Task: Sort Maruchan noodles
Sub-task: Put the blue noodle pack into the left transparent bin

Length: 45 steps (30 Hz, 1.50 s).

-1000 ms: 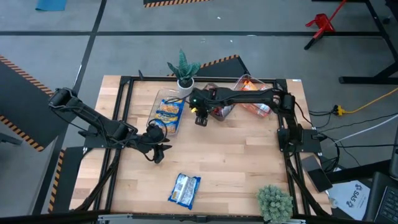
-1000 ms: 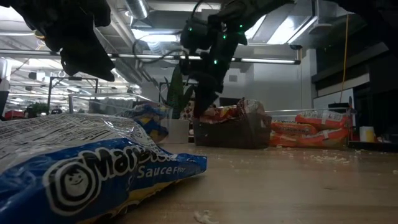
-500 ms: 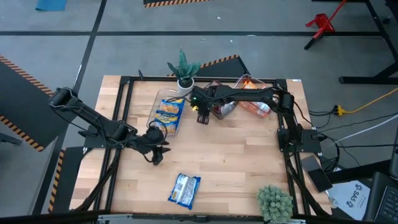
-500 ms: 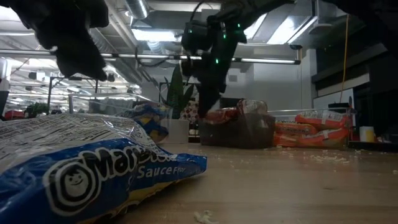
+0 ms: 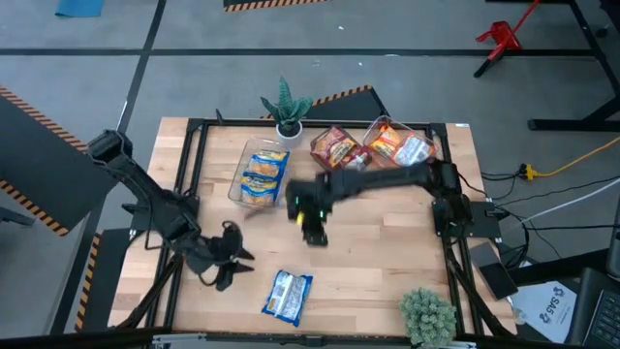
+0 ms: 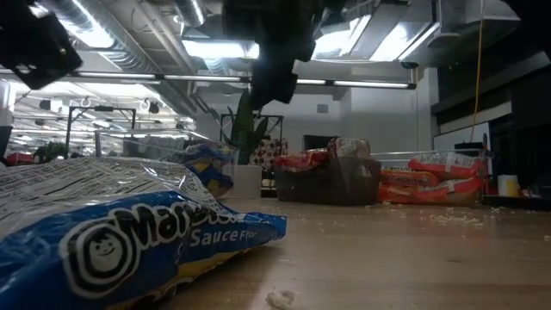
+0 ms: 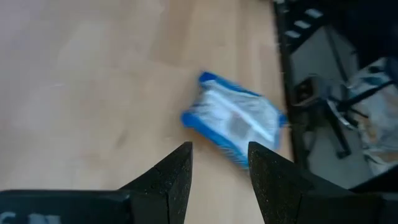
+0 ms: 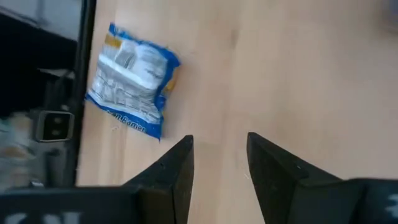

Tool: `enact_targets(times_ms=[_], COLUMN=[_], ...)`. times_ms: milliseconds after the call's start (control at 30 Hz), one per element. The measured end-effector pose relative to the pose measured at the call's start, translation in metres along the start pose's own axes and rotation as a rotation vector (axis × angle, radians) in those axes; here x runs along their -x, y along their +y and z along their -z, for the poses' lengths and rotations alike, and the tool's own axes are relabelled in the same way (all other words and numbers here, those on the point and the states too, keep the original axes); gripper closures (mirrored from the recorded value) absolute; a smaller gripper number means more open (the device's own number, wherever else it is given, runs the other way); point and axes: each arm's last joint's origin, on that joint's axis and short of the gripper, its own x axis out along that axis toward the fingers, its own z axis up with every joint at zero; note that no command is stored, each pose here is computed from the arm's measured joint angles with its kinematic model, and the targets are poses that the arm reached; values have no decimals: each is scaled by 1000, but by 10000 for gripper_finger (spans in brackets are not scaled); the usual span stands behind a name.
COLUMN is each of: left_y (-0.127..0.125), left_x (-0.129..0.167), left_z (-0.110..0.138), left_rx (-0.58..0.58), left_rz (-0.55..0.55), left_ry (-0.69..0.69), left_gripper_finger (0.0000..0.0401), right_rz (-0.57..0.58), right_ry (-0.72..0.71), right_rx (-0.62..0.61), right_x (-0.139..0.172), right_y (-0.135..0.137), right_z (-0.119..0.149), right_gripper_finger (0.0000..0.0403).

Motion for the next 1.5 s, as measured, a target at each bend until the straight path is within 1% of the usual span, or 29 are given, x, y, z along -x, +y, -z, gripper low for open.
enact_targets(times_ms=[67,133,233,333,400,500,633,767,933,1067,1167,1200,1267,1333,1433,1500], left_y=[-10,-18,-29,-35,-38,-37,-34,-43,-64,-66,-61,-59,-57,-56,-56,-56], left_x=[-4,-11,-26,-40,-49,-64,-83,-99,-119,-129,-135,-137,-141,-142,-143,-143], left_z=[7,15,26,38,43,50,62,67,66,72,81,84,87,87,87,87], left_rx=[-8,-13,-23,-52,-50,-45,-47,-95,-180,-211,-169,-152,-120,-114,-115,-115], left_rz=[37,67,107,148,169,184,196,237,266,253,232,226,220,213,206,204], left_ry=[-15,-25,-40,-30,-30,-28,7,54,57,76,108,119,125,124,122,123], left_gripper_finger=[252,252,252,252,252,252,252,252,252,252,252,252,252,252,252,252], right_rz=[29,62,133,129,115,98,59,56,67,57,49,52,44,31,-29,-82], right_ry=[-9,-53,-122,-171,-182,-177,-174,-166,-146,-150,-173,-160,-160,-151,-134,-127], right_rx=[66,133,192,236,229,186,136,59,47,24,27,20,-4,-31,-72,-69], right_x=[-17,-29,-43,-51,-57,-74,-102,-121,-129,-134,-140,-142,-150,-154,-159,-162], right_y=[21,42,68,85,90,88,81,74,70,68,66,65,62,61,60,60], right_z=[2,2,2,3,4,6,7,10,13,13,11,13,14,15,16,16], right_gripper_finger=[269,269,267,247,222,175,116,83,75,75,75,75,75,75,75,75])
